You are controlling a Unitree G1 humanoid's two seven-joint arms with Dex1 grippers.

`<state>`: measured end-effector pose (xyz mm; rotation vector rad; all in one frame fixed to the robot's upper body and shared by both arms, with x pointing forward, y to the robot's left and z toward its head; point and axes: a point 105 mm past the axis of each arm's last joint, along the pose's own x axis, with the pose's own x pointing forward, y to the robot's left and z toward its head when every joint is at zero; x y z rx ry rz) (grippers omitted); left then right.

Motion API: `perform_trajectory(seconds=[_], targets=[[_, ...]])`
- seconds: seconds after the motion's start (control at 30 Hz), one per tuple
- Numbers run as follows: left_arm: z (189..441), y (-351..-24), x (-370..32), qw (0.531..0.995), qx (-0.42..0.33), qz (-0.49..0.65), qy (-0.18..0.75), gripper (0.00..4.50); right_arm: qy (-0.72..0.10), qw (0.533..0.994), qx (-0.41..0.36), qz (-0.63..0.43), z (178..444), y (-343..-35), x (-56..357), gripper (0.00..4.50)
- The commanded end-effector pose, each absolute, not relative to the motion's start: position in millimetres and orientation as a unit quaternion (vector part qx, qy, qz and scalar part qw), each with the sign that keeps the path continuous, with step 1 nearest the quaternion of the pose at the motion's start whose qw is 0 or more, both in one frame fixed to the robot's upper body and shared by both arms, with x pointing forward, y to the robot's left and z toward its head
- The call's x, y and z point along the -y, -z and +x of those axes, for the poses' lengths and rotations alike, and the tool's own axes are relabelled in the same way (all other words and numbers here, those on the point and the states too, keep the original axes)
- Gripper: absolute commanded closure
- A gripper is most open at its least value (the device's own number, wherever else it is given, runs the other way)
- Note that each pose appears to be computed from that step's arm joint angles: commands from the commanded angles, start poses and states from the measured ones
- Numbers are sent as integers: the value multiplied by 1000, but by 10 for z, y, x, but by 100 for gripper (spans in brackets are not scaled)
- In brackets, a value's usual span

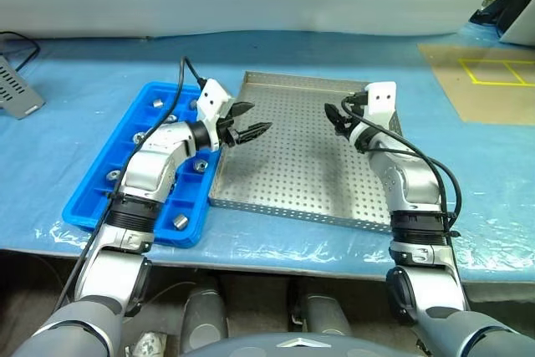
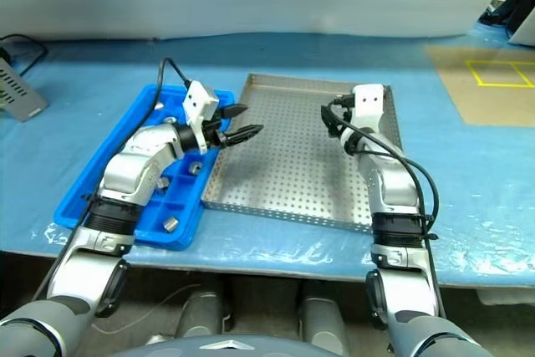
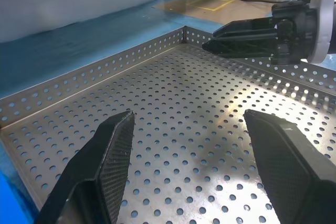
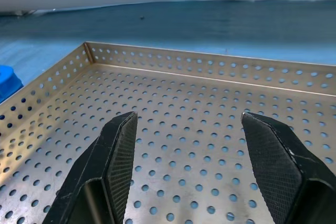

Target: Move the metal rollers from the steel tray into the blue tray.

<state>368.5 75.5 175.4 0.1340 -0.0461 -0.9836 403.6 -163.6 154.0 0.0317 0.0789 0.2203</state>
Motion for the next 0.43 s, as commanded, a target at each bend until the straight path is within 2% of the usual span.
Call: perform_trajectory(seconds=[0.03, 0.2, 0.33, 0.43], targets=[[3640, -1898, -775, 881, 48, 65, 467, 95, -126, 992, -11, 10, 4048, -1695, 1551, 120], [3620, -1876, -820, 885, 43, 64, 460, 95, -120, 993, -8, 18, 4018, -1691, 1608, 120], [3642, -1885, -834, 887, 43, 63, 455, 95, -100, 992, -8, 71, 4036, -1708, 1698, 120], [3624, -1879, -786, 882, 41, 59, 465, 95, -93, 994, 0, 49, 4048, -1772, 1725, 120]])
